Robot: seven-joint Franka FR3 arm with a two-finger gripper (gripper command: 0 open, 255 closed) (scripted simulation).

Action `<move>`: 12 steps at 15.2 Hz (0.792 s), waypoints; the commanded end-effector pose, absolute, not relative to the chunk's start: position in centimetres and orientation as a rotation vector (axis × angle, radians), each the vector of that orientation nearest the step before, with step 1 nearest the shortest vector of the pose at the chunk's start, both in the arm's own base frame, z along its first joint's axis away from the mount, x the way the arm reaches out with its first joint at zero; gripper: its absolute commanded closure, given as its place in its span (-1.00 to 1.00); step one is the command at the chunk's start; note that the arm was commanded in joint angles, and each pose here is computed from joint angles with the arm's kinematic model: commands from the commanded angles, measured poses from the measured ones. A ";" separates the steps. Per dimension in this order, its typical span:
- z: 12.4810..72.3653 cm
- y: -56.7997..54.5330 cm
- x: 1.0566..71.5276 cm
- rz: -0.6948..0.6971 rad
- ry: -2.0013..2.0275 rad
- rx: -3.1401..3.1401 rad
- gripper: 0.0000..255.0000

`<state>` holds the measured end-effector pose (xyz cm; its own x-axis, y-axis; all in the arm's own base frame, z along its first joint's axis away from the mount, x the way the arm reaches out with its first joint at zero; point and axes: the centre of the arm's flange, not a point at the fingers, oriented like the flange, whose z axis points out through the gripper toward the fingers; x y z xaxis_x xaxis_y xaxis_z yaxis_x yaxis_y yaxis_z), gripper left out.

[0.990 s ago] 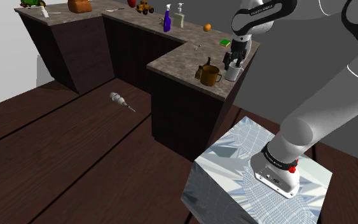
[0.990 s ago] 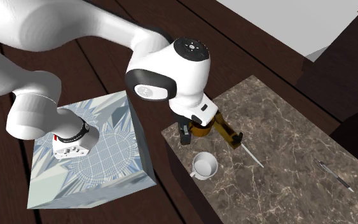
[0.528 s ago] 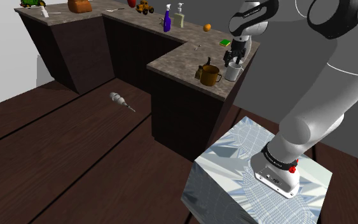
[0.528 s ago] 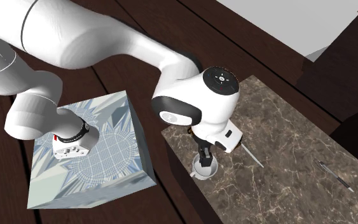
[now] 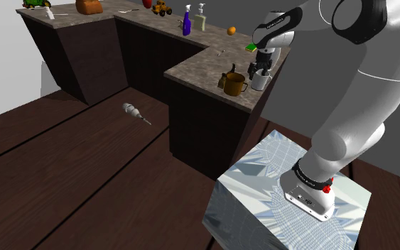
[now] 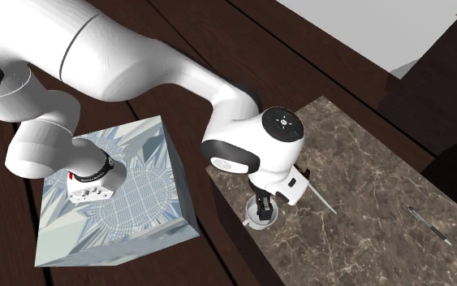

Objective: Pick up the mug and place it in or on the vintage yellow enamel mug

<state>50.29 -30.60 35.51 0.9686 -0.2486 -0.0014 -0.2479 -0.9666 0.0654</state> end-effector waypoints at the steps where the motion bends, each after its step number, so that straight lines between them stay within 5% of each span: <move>1: 34.8 -30.7 50.1 -0.014 -0.386 3.052 -1.00; 8: 34.8 -30.7 50.1 -0.014 -0.386 3.052 -1.00; 9: 34.8 -30.7 50.1 -0.014 -0.386 3.052 1.00; 12: 34.8 -30.7 50.1 -0.014 -0.386 3.052 1.00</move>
<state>50.14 -30.73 34.83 0.9686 -0.2486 -0.0010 -0.2480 -0.9665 0.0656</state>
